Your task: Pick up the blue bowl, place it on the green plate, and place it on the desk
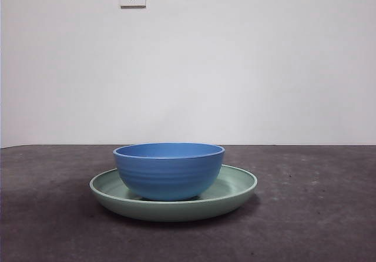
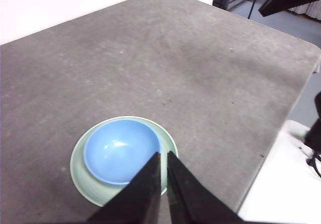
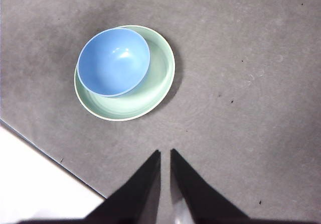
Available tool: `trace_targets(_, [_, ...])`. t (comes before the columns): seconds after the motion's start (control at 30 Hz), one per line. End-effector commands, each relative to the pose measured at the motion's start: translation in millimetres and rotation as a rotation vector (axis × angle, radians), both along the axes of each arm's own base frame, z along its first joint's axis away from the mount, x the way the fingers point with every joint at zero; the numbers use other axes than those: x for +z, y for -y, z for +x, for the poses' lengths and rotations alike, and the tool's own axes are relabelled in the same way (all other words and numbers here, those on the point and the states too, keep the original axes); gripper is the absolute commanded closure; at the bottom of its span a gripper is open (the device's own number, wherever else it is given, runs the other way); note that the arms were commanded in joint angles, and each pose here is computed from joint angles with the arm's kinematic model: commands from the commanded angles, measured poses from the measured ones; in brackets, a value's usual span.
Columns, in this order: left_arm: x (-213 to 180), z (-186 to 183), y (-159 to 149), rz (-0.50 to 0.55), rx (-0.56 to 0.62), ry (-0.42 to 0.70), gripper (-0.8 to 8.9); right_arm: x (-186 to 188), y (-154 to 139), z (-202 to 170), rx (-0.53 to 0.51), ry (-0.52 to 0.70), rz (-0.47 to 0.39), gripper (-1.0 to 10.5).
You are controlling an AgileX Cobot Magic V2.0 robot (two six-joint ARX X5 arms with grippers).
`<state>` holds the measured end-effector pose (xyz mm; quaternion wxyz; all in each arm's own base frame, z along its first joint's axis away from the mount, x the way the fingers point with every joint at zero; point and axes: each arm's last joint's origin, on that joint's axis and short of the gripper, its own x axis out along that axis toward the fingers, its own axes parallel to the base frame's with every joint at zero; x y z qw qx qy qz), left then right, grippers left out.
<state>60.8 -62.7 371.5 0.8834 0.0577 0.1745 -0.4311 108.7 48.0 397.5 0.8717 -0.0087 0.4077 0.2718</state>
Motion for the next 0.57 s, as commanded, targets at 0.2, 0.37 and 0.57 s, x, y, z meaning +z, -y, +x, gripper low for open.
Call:
trace_targets(0.2, [-11,19,-10,-0.076,0.207,0.088,7.94,5,-1,1,0.009,0.023,0.006,9.2])
trace_targets(0.37, [-55,34,-25,-0.170,0.413,0.223,7.94,5,-1,1,0.009,0.023,0.005,9.2])
trace_targets(0.57, [-120,39,-46,-0.184,0.636,0.270,7.94,5,-1,1,0.009,0.023,0.006,9.2])
